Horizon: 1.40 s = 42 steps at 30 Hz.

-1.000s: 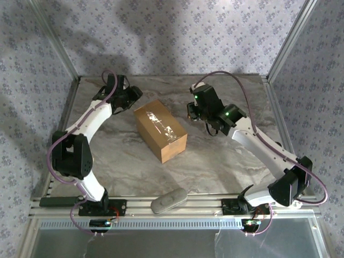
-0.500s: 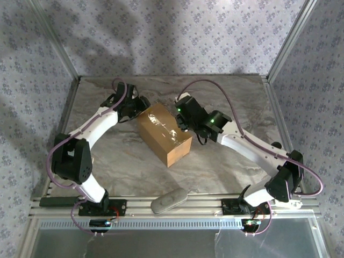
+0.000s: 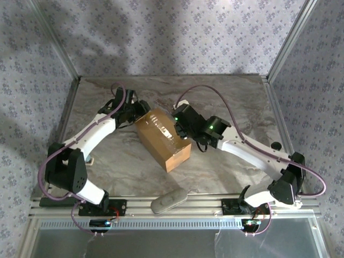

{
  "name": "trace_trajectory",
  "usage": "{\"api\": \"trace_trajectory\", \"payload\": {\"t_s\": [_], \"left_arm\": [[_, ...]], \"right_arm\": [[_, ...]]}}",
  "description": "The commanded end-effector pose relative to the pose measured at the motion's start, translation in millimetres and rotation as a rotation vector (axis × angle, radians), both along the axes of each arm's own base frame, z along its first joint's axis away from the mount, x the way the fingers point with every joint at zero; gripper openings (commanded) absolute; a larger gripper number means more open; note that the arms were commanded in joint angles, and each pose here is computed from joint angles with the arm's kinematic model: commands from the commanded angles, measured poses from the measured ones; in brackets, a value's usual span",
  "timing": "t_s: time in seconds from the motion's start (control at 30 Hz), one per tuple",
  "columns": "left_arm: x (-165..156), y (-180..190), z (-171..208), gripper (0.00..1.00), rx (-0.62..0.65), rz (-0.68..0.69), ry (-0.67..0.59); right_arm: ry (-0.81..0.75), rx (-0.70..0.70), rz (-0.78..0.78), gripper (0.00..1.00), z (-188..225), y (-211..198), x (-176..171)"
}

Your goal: Unpack the express box

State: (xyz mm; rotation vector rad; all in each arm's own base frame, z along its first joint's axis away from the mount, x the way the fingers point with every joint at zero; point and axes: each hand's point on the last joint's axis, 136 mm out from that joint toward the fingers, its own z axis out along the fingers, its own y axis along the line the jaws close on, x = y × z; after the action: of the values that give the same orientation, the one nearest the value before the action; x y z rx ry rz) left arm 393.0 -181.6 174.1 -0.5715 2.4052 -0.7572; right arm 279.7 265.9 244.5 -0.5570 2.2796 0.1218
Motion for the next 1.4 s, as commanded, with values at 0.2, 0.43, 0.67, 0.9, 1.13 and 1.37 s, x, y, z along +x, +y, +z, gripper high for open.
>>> {"api": "trace_trajectory", "payload": {"t_s": [0.2,0.43,0.67,0.9,1.13,1.37], "left_arm": [[-9,7,22,0.49,-0.008,0.028,-0.047],[-1,22,62,0.52,0.057,0.054,-0.100],[-25,42,68,0.52,0.062,0.099,-0.056],[-80,50,50,0.54,0.039,0.065,0.014],[-114,42,28,0.57,0.005,0.018,0.087],[-116,34,8,0.60,-0.028,0.024,0.115]], "right_arm": [[0.000,0.036,-0.025,0.00,9,-9,-12],[-0.046,0.018,-0.004,0.00,31,-15,-9],[-0.076,-0.005,0.001,0.00,34,-22,-1],[-0.047,-0.042,-0.006,0.00,17,-25,-2],[-0.007,-0.028,0.018,0.00,14,-19,-17],[0.020,-0.008,0.032,0.00,14,-10,-34]]}}
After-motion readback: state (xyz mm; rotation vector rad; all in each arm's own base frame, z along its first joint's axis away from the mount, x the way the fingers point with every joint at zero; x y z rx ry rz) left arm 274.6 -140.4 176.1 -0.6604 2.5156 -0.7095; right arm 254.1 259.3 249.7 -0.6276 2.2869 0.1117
